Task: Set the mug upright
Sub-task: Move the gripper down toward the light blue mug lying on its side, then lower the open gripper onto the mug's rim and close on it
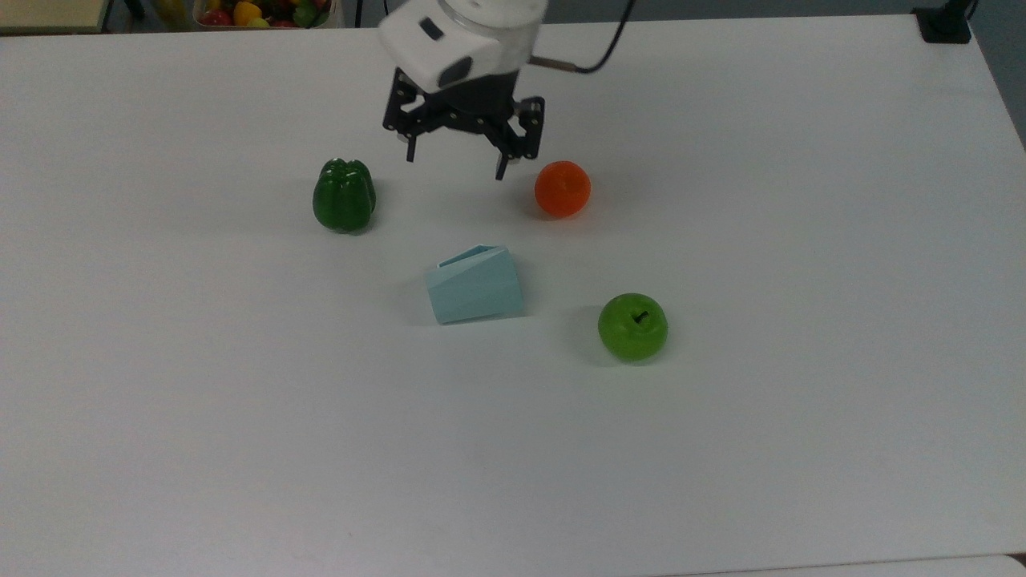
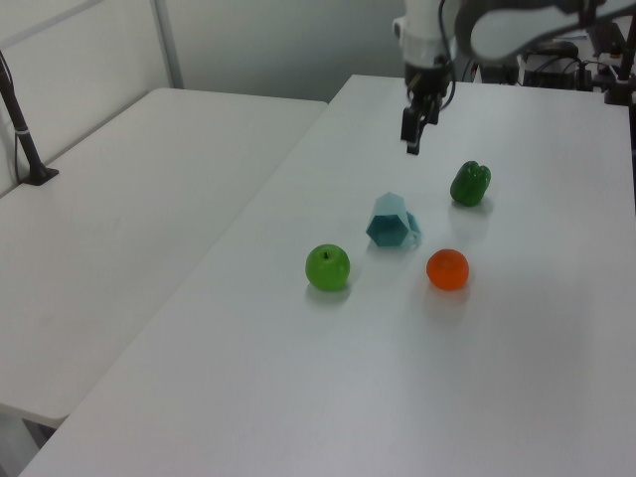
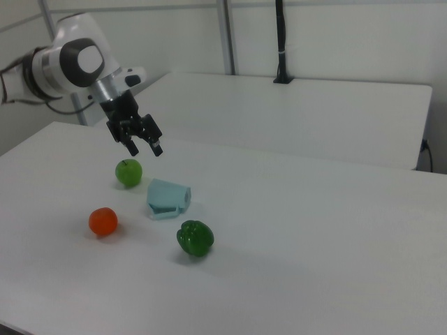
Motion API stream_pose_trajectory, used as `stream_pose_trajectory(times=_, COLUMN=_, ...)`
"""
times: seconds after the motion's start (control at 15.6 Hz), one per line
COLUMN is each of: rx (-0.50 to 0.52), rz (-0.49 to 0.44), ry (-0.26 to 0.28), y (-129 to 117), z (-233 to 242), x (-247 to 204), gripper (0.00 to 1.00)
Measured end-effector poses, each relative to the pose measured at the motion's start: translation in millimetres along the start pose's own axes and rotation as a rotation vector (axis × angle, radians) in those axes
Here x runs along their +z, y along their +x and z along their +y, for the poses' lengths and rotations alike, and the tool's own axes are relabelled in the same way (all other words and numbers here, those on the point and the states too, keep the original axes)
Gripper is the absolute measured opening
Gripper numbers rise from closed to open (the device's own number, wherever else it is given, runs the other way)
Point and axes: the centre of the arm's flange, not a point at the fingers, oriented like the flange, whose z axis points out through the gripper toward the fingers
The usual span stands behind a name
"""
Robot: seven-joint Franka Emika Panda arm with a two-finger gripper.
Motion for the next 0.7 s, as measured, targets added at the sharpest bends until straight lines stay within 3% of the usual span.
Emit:
stream_pose_trajectory(times=0.13, rx=-0.011, rz=0.034, ry=-0.146, y=3, z=-42, x=24, gripper=1.0)
stream_pose_trajectory(times=0.26, rx=-0.034, rz=0.075, ry=-0.218, y=5, z=-75, x=51, gripper=1.0)
stream_pose_trajectory(times=0.51, rx=-0.1, rz=0.086, ry=-0.301, y=9, z=-95, x=95, gripper=1.0)
stream_pose_trajectory(times=0.7, rx=-0.134, rz=0.1, ry=-0.299, y=9, z=-108, x=106, gripper=1.0)
